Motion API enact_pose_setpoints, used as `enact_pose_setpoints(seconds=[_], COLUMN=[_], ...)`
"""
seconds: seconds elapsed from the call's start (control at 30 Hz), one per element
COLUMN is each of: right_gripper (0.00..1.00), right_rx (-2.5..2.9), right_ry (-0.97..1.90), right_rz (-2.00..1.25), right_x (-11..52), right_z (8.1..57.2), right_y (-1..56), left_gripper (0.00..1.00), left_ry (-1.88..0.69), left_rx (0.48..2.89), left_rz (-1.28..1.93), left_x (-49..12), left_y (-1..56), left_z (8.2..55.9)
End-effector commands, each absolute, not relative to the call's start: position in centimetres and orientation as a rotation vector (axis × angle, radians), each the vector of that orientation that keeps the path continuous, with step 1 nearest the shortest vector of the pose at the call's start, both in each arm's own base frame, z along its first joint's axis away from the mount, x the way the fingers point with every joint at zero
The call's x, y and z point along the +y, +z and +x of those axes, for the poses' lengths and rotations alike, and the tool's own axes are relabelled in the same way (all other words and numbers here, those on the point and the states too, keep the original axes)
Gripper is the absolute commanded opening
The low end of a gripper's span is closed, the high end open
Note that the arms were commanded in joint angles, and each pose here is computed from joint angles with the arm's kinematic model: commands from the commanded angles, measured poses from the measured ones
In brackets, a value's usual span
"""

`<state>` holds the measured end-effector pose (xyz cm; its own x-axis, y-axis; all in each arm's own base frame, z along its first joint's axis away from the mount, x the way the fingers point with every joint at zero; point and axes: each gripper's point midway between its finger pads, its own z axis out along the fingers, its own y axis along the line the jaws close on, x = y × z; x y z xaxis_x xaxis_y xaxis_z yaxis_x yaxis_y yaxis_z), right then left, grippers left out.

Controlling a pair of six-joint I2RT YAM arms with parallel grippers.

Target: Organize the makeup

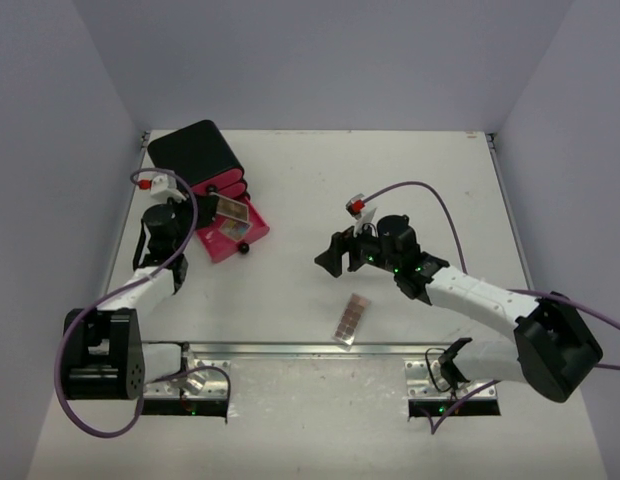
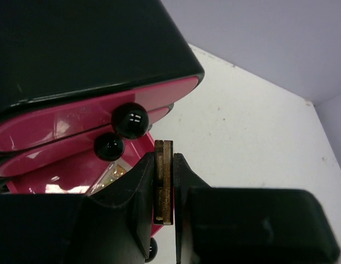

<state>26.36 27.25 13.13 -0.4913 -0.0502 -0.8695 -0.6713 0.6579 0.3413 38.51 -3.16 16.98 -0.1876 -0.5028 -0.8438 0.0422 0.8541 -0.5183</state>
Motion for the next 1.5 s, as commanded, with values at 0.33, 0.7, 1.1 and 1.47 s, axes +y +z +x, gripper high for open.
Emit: enact_pose_setpoints(seconds=[0.33, 0.7, 1.1, 1.47], right_gripper=[0.77, 0.77, 0.77, 0.77], right_rx=[1.942, 1.942, 1.933, 2.034], right_ry=[0.791, 0.761, 0.766, 0.678], right_rz=[-0.588, -0.584, -0.598, -0.548], right_x=[26.5, 25.8, 25.8, 24.5], right_z=[26.3, 26.2, 26.0, 26.2], right_y=[13.3, 13.4, 14.0, 12.9], left_gripper=[0.00, 0.05, 0.74, 0.66], left_ry=[-0.467, -0.458, -0.371, -0.398], left_rx=[1.591, 1.681, 1.779, 1.829], left_rz=[-0.367, -0.395, -0.371, -0.007], left_x=[-1.8, -1.8, -1.0, -4.2], left_y=[17.1, 12.8, 12.3, 17.0], left_z=[39.9, 39.8, 39.8, 40.2])
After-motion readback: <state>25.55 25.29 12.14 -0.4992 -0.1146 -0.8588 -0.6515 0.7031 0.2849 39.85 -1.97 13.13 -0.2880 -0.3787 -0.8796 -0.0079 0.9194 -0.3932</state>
